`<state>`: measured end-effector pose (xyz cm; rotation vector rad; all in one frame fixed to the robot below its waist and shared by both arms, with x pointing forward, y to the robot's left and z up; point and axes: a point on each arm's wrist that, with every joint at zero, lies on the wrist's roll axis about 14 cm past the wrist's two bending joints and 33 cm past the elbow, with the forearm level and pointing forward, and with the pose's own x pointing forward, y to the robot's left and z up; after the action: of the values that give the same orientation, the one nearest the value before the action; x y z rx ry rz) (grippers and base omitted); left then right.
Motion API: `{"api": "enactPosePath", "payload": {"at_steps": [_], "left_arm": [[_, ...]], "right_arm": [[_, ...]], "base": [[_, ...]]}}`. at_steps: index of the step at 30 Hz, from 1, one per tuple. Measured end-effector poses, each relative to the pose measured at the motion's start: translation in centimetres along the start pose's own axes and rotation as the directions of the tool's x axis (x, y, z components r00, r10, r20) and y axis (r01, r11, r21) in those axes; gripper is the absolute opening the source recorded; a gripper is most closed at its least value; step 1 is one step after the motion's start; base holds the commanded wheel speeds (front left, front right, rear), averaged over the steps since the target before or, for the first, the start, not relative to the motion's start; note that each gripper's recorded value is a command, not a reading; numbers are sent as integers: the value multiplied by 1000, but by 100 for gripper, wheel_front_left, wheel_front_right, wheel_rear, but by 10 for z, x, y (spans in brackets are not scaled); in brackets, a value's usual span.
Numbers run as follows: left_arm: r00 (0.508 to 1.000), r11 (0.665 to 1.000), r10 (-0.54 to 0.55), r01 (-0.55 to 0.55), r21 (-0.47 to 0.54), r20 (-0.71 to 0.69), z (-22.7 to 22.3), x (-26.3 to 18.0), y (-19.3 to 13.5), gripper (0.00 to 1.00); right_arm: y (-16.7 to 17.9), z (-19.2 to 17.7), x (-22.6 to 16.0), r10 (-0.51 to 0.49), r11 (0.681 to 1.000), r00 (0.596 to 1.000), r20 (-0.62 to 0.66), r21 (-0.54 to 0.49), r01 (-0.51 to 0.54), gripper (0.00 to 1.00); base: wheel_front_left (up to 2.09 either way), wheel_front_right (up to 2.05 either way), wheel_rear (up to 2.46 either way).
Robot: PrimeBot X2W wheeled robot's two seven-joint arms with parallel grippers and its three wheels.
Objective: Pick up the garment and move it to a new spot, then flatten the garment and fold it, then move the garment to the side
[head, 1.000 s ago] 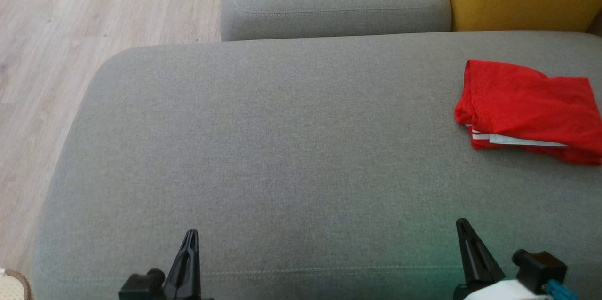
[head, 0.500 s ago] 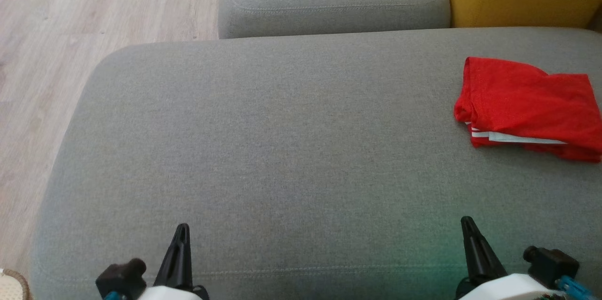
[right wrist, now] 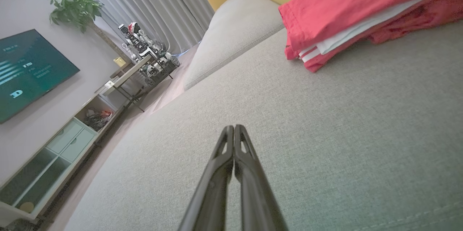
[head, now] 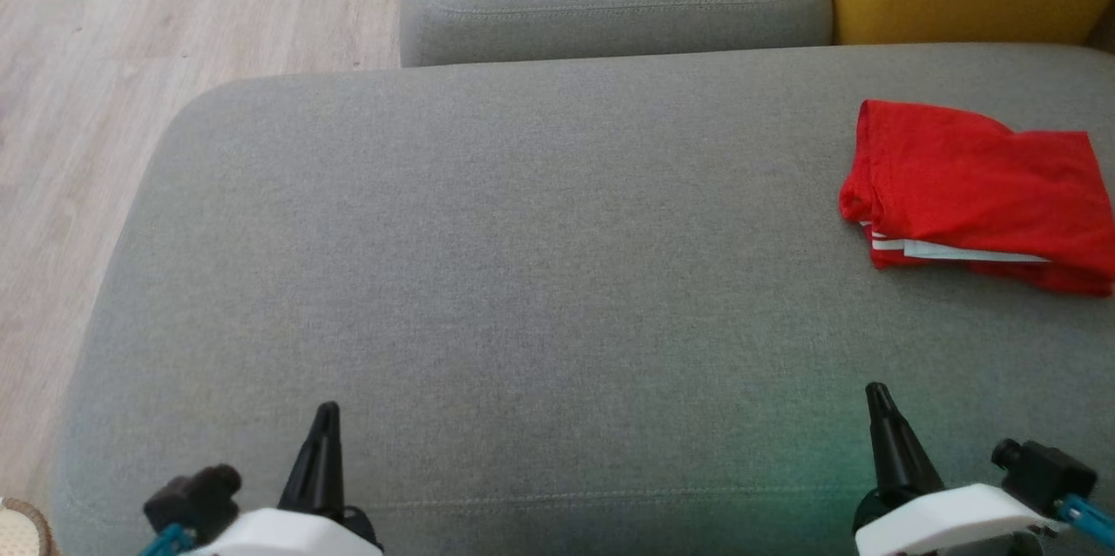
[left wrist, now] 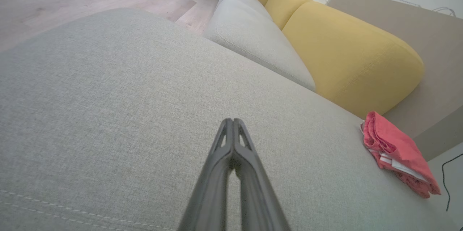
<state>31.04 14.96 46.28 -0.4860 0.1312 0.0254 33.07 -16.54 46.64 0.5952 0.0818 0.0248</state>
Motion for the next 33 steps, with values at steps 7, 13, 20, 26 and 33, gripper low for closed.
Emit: {"api": "enactPosePath", "payload": {"at_steps": [7, 13, 20, 26, 33], "left_arm": [[999, 996, 20, -22, -85, -30, -5, 1, 7, 0], [999, 987, 7, -12, -159, -33, -1, 8, 5, 0], [999, 970, 21, -31, -240, -45, 0, 12, 11, 0], [998, 949, 20, -38, -311, -62, -3, 15, 13, 0], [998, 919, 22, -41, -393, -53, 5, 22, 15, 0]], "right_arm": [[-7, 0, 0, -25, 997, 1000, -7, 76, 26, 0], [-8, 5, 6, -32, 989, 1000, 0, 141, 31, 0], [-10, 7, 9, -42, 975, 999, -1, 218, 42, 0], [-14, 5, 9, -58, 957, 998, -10, 283, 58, 0], [-16, 11, 15, -63, 932, 998, -2, 357, 59, 0]], "base": [[0, 0, 0], [0, 0, 0], [0, 0, 0], [0, 0, 0], [0, 0, 0]]}}
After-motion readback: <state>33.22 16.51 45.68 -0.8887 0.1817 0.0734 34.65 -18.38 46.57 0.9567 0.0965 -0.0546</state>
